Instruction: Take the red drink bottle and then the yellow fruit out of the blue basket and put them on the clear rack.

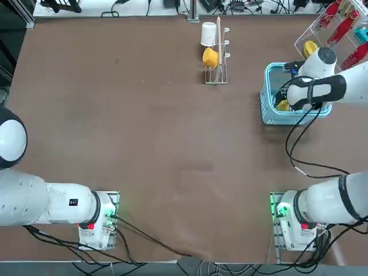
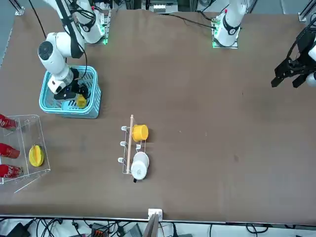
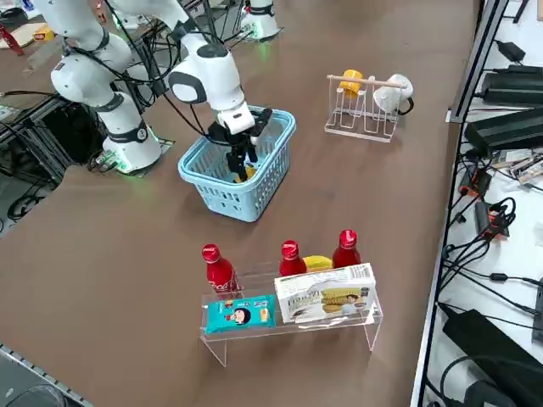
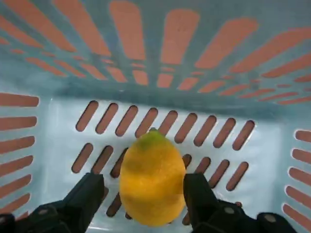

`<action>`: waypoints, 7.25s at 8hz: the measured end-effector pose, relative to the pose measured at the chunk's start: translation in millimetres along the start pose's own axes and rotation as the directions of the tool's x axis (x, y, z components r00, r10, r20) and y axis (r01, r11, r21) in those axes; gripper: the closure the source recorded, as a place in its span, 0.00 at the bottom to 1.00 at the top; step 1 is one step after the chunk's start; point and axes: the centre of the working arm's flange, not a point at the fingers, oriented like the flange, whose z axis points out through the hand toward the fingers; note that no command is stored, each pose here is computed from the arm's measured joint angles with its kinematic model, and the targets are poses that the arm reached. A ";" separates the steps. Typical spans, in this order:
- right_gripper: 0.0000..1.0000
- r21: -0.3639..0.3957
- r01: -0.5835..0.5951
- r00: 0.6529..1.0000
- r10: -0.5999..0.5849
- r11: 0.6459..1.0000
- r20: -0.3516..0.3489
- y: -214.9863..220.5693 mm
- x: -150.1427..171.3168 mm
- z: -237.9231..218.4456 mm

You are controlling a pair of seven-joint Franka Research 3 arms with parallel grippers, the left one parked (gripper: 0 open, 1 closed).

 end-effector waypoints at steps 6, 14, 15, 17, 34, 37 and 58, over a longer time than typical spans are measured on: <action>0.00 -0.001 0.002 1.000 -0.002 1.000 -0.010 0.1 -2.8 23.6; 0.13 -0.005 -0.009 1.000 0.009 1.000 -0.019 6.2 6.7 7.4; 0.13 -0.005 -0.011 1.000 0.011 1.000 0.007 8.0 13.2 -9.2; 0.13 -0.005 -0.017 0.998 0.017 1.000 0.067 12.8 29.6 -60.0; 0.13 -0.137 0.504 0.849 -0.459 0.853 0.261 246.0 167.7 -33.0; 0.13 -0.133 0.515 0.843 -0.472 0.847 0.256 246.8 170.4 -3.4; 0.00 -0.115 0.462 0.872 -0.426 0.879 0.242 254.2 190.3 -43.1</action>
